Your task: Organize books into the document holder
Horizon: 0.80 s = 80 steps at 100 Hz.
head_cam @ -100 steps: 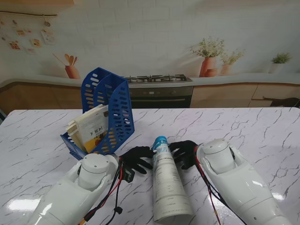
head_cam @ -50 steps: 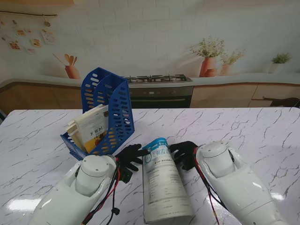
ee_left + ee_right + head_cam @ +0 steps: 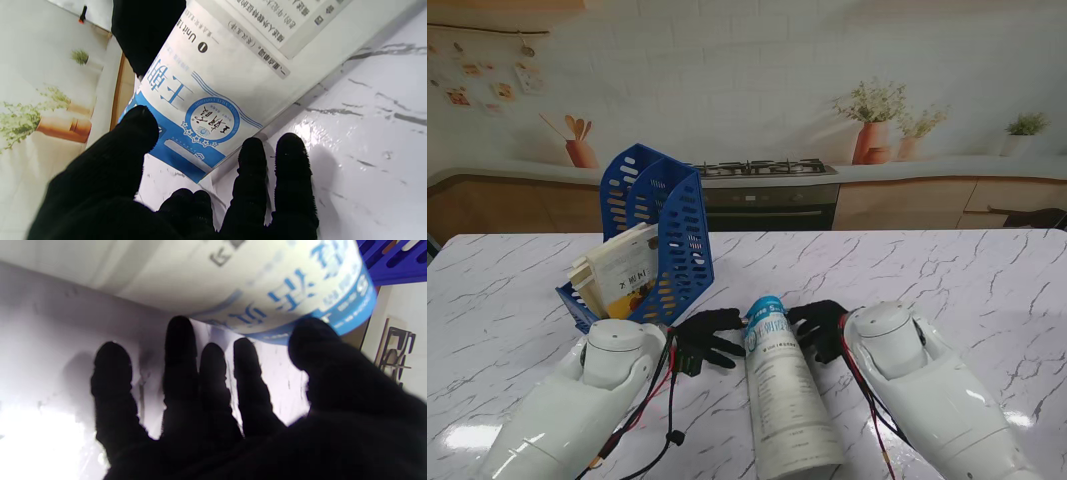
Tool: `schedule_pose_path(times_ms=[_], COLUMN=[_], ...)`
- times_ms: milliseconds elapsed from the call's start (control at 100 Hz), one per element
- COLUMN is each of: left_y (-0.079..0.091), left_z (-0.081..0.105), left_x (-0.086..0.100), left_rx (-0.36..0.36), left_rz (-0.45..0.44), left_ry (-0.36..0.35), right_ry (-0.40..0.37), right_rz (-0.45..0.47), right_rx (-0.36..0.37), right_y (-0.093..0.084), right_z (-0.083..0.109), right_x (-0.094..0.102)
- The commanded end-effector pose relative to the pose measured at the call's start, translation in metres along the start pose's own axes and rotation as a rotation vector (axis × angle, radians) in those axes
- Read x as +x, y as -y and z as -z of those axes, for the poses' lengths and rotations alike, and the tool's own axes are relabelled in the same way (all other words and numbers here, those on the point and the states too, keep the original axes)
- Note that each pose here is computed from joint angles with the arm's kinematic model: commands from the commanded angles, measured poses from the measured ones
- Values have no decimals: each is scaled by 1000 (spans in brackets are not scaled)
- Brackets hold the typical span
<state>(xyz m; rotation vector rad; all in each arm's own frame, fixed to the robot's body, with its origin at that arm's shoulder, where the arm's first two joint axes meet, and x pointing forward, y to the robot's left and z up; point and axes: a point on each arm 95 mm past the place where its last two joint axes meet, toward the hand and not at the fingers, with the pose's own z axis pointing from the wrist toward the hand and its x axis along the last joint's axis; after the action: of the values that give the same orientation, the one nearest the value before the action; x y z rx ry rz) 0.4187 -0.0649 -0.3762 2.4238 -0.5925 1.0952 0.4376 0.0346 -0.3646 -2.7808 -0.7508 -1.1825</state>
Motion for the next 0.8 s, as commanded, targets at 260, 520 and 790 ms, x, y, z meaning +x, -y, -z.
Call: schedule_pose_path(times_ms=[260,520,790], left_y=[-4,-4,-6], left_z=[-19,-20,-17], left_x=[-38,-44,-45], left_rx=[-120,-136,-168], left_rz=[-24,-155,-250], left_ry=[37,-23,-35], right_ry=[97,97,95], right_rz=[-21,-26,-32], right_rx=[50,48,51], right_y=[20,19,22], right_z=[-15,-15,-16], right_x=[-41,-41,-41])
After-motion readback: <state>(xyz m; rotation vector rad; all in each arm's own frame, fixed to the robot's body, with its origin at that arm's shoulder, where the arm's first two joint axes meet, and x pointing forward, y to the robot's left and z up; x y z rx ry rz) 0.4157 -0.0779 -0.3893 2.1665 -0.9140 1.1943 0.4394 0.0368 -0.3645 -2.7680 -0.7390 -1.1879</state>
